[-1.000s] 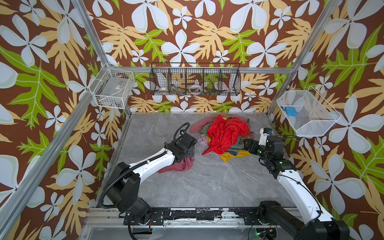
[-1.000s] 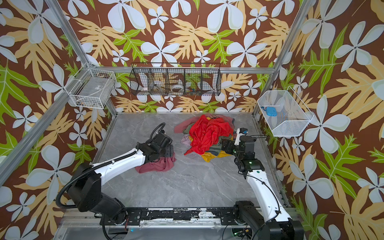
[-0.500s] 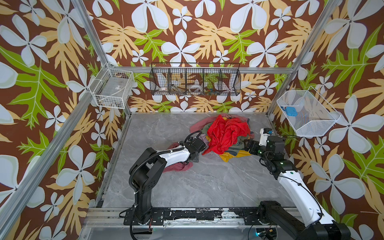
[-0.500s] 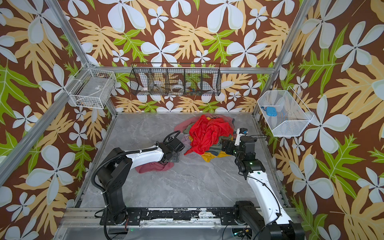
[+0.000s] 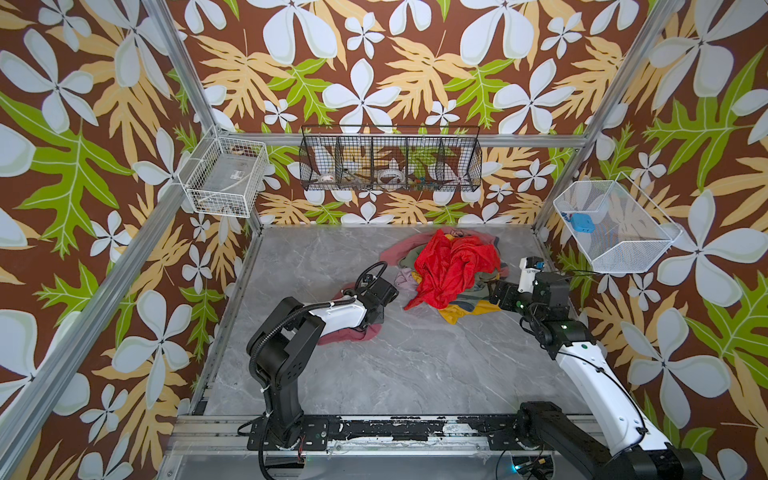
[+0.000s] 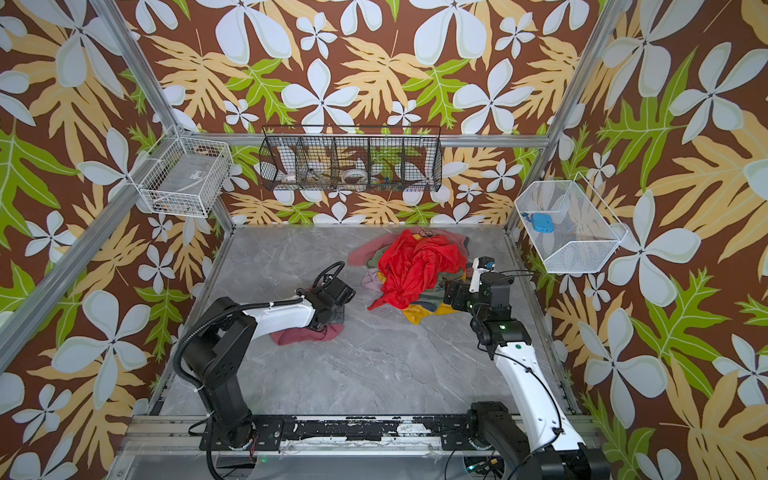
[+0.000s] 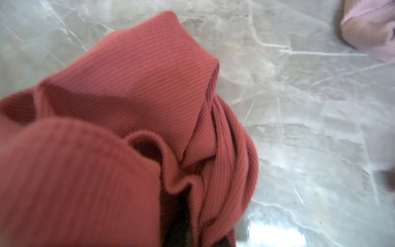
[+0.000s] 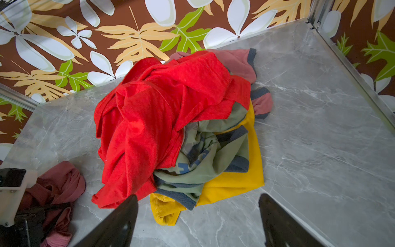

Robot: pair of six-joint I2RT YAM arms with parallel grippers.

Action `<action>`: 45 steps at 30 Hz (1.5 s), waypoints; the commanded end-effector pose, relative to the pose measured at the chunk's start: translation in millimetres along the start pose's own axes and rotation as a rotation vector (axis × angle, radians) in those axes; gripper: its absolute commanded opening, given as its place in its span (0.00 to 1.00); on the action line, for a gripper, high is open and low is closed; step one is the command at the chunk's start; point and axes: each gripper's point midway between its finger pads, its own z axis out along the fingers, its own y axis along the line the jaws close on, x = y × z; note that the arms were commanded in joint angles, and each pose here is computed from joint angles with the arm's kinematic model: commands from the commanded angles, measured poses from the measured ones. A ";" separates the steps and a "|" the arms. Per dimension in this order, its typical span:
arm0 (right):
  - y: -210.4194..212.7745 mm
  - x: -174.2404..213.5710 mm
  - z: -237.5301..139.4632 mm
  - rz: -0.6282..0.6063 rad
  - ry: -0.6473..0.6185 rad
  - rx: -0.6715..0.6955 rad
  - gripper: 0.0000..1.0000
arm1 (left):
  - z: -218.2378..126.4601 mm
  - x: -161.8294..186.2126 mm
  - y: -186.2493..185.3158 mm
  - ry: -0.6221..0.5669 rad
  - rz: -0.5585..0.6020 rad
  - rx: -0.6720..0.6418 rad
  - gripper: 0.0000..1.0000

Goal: Pick out a specific cloth from the pile
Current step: 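Lower the dusty-rose cloth onto the table beside the pile with the left gripper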

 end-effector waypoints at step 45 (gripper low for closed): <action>-4.1 -12.5 -7.5 -0.014 -0.052 0.034 0.84 | 21.4 -157.7 208.5 -0.151 -0.071 -0.466 0.00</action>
